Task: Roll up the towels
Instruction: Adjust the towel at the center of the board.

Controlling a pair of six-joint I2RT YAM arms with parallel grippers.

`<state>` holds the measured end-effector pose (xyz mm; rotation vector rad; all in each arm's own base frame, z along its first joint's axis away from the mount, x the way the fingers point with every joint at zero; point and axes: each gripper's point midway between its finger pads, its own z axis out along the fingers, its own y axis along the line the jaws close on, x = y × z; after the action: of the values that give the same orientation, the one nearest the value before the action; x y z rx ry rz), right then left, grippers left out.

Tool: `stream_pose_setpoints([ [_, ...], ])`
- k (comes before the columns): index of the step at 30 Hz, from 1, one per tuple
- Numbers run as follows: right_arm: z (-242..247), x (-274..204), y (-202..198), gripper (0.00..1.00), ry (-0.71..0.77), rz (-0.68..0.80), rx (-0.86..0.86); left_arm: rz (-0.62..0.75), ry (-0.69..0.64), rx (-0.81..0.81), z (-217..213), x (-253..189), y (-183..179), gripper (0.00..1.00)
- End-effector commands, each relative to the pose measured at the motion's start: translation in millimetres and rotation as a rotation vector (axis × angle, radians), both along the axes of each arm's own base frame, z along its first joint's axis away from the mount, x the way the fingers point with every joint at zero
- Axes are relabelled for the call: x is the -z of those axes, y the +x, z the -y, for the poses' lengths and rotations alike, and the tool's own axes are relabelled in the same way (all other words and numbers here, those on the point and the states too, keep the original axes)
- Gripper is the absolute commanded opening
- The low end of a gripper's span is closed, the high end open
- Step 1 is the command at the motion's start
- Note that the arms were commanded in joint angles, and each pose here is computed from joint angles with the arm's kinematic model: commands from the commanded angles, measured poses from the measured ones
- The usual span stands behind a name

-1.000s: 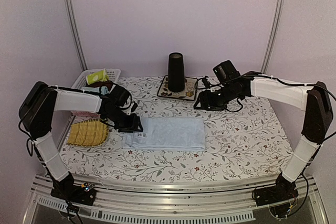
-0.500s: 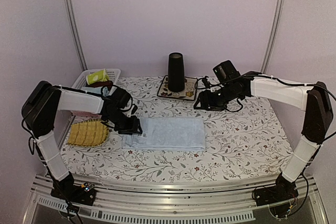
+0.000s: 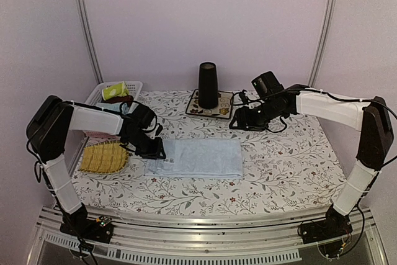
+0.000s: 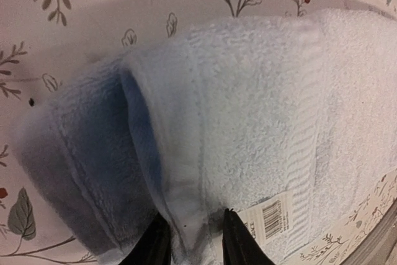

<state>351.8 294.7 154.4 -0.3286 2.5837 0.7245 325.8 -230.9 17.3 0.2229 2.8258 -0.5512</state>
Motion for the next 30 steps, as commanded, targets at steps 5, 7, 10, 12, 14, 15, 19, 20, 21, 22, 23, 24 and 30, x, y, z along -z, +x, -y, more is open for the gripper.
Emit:
stream_pose_setpoints([
  [5, 0, -12, 2, 0.64, 0.018, 0.028, 0.013, 0.032, 0.017, 0.006, 1, -13, 8, 0.18],
  [7, 0, -12, 2, 0.63, 0.020, 0.027, 0.012, 0.034, 0.015, 0.009, 3, -14, 9, 0.14],
  [10, 0, -12, 3, 0.63, 0.018, 0.028, 0.015, 0.039, 0.014, 0.009, 4, -18, 12, 0.00],
  [12, 0, -11, 3, 0.63, 0.015, 0.028, 0.015, 0.042, 0.012, 0.010, 6, -22, 14, 0.00],
  [14, 1, -10, 3, 0.64, 0.009, 0.029, 0.016, 0.050, 0.008, 0.007, 7, -33, 16, 0.00],
  [15, 2, -10, 3, 0.64, 0.006, 0.030, 0.017, 0.055, 0.009, 0.002, 7, -39, 17, 0.00],
  [19, 4, -7, 4, 0.64, -0.006, 0.031, 0.018, 0.064, 0.028, -0.022, 0, -59, 16, 0.00],
  [20, 4, -7, 4, 0.64, -0.007, 0.031, 0.017, 0.065, 0.031, -0.027, -1, -63, 15, 0.00],
  [21, 4, -6, 4, 0.64, -0.008, 0.030, 0.017, 0.063, 0.033, -0.030, -3, -66, 14, 0.00],
  [22, 4, -5, 4, 0.64, -0.008, 0.029, 0.017, 0.057, 0.032, -0.031, -3, -68, 11, 0.00],
  [23, 4, -5, 5, 0.64, -0.008, 0.030, 0.018, 0.051, 0.031, -0.036, -5, -69, 9, 0.00],
  [24, 4, -5, 5, 0.64, -0.008, 0.031, 0.016, 0.045, 0.030, -0.040, -6, -68, 7, 0.00],
  [30, 3, -5, 8, 0.64, -0.007, 0.034, 0.015, -0.001, 0.056, -0.060, -17, -51, -12, 0.00],
])
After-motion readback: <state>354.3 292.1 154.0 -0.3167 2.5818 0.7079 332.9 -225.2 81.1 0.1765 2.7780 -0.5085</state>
